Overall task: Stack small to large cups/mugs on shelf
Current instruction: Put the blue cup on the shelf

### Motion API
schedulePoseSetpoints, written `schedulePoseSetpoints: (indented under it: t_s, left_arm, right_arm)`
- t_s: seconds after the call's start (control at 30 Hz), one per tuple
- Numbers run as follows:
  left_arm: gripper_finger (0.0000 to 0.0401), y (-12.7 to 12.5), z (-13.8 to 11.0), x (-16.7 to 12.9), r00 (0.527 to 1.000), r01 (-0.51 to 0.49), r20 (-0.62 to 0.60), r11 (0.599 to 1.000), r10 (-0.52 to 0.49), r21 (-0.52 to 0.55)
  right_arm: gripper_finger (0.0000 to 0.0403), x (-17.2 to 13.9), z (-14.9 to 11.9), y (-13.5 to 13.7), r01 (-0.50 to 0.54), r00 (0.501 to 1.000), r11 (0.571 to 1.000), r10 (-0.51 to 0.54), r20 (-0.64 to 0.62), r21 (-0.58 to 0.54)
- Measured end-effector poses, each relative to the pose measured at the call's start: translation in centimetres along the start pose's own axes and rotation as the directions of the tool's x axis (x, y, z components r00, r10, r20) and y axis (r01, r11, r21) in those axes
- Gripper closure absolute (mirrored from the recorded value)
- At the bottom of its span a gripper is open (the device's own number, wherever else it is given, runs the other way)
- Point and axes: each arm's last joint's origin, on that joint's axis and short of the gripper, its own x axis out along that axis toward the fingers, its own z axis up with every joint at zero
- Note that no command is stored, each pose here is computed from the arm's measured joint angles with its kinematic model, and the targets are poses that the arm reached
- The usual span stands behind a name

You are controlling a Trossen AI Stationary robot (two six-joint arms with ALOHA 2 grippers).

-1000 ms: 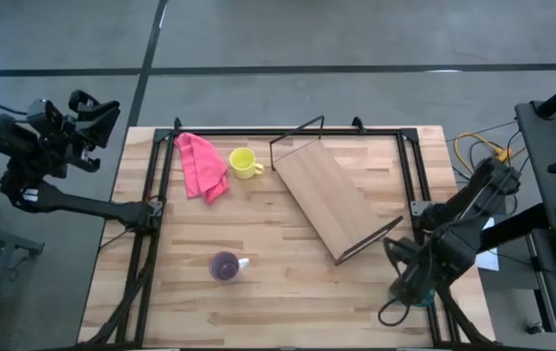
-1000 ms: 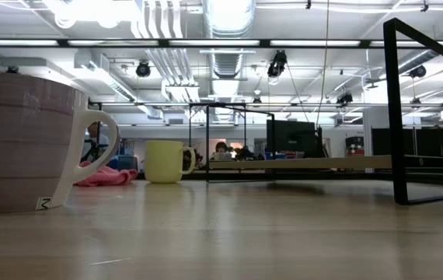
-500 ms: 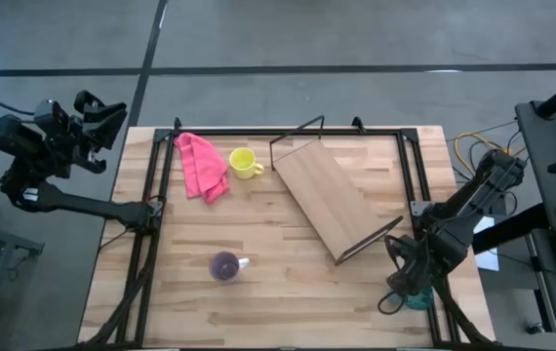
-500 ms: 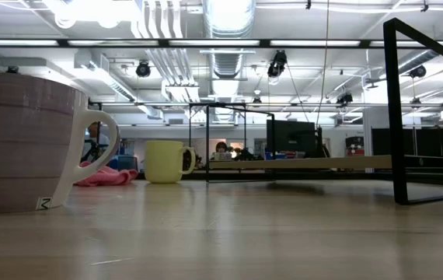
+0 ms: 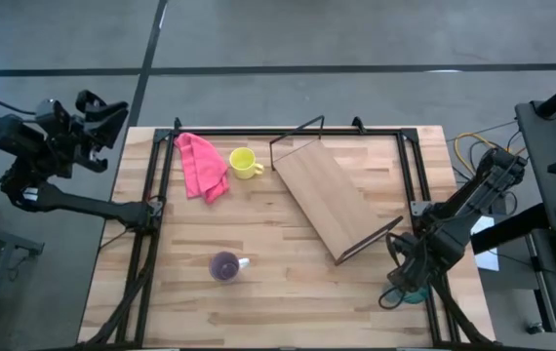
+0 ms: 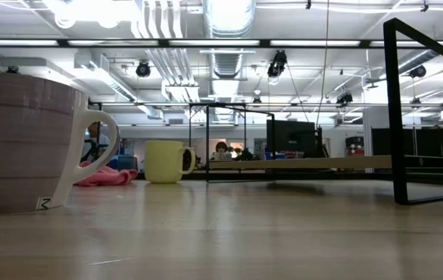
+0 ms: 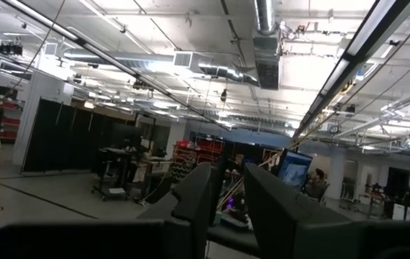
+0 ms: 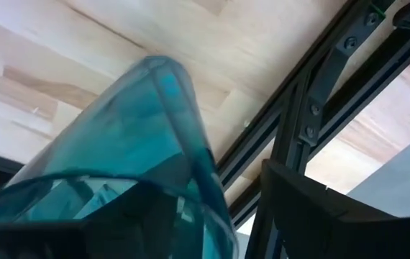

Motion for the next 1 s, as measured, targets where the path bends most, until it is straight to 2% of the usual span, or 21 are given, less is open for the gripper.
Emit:
schedulePoseSetpoints:
  t_s: [0.23,0.53,0.73,1.0]
  left_arm:
    - [0.0328,0.0,-0.1,0.0,1.0,0.0,-0.005,1.0,0.0,0.002]
    - [0.0328,-0.1,-0.2,0.2,1.0,0.0,-0.01,1.0,0.0,0.005]
    - [0.0328,-0.1,-0.2,0.3,1.0,0.0,-0.011,1.0,0.0,0.005]
    - [0.0328,-0.1,-0.2,0.3,1.0,0.0,-0.011,1.0,0.0,0.005]
  right_arm:
    - [0.0264,-0.3,-0.1,0.1,-0.01,1.0,1.0,0.01,-0.003,-0.003]
    - [0.0381,0.3,0.1,-0.1,0.014,1.0,1.0,-0.014,0.001,0.027]
    - [0.0392,-0.5,-0.2,0.1,-0.007,1.0,0.998,0.007,-0.003,0.061]
    - [0.0393,-4.6,-1.5,1.2,-0.168,0.986,0.985,0.168,-0.009,0.042]
